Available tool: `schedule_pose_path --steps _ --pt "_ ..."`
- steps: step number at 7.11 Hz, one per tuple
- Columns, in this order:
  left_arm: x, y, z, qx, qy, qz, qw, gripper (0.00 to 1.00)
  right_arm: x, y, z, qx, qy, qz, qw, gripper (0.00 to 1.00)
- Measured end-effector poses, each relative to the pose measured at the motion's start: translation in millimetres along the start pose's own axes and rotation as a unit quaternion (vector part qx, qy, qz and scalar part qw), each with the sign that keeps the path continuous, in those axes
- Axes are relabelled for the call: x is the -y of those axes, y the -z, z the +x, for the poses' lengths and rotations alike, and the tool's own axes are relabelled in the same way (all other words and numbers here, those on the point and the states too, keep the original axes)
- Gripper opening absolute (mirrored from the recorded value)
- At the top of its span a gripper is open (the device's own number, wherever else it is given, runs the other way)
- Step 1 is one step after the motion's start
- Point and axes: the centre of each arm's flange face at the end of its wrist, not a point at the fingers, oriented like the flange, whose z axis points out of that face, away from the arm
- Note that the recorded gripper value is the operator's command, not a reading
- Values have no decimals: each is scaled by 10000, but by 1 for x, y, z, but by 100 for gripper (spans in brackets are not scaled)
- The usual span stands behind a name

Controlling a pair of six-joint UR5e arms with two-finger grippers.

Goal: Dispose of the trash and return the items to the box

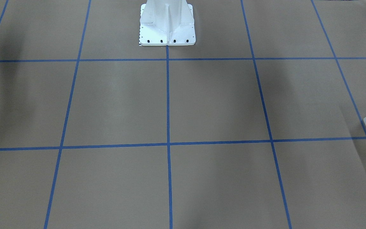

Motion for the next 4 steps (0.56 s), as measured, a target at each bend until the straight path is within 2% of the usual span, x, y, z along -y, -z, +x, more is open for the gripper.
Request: schedule_pose_path --steps 2,4 --pt "-24 -10 -5 32 38 -94 9999 97 -2 8 15 -10 -27 29 10000 100" --pt "-32 -12 -5 102 -14 -78 9999 97 -3 14 21 -15 13 43 10000 100"
